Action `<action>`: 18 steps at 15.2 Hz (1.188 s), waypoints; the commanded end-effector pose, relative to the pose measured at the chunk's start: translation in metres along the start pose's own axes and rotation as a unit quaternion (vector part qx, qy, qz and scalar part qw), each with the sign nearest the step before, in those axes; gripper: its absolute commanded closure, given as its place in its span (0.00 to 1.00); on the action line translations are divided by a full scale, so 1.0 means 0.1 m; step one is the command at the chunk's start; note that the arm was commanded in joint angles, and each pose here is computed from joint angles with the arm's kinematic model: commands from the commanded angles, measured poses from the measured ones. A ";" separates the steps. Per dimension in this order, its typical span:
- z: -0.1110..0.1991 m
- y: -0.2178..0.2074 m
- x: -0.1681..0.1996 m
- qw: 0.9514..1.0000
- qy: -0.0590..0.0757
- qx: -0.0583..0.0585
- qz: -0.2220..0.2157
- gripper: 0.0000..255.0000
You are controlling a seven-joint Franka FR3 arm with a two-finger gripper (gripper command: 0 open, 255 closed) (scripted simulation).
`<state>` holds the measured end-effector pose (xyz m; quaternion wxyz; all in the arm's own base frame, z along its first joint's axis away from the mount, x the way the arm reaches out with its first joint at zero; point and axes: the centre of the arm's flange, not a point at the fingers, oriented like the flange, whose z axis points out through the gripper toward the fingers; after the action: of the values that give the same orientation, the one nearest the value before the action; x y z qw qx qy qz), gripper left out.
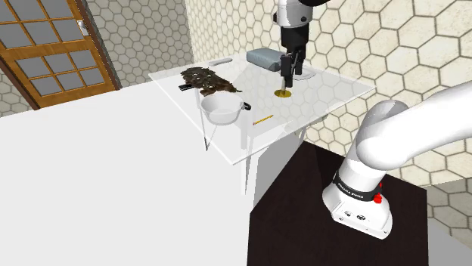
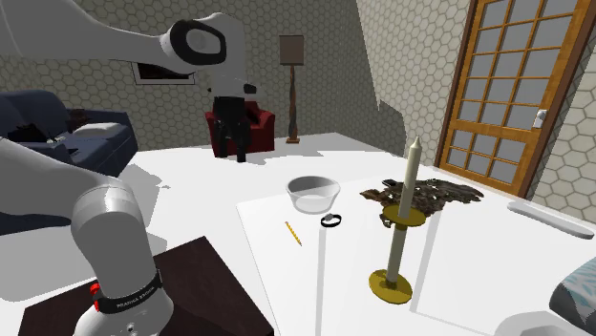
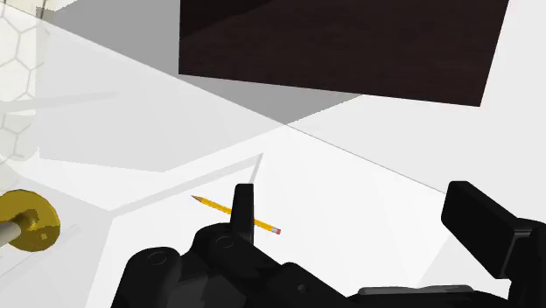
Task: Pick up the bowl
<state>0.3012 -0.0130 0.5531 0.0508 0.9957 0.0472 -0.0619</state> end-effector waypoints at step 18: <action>0.82 0.84 1.89 0.991 0.034 0.090 0.095 0.00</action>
<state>0.4730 -0.0820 0.4612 -0.0304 0.9981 -0.0448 -0.0298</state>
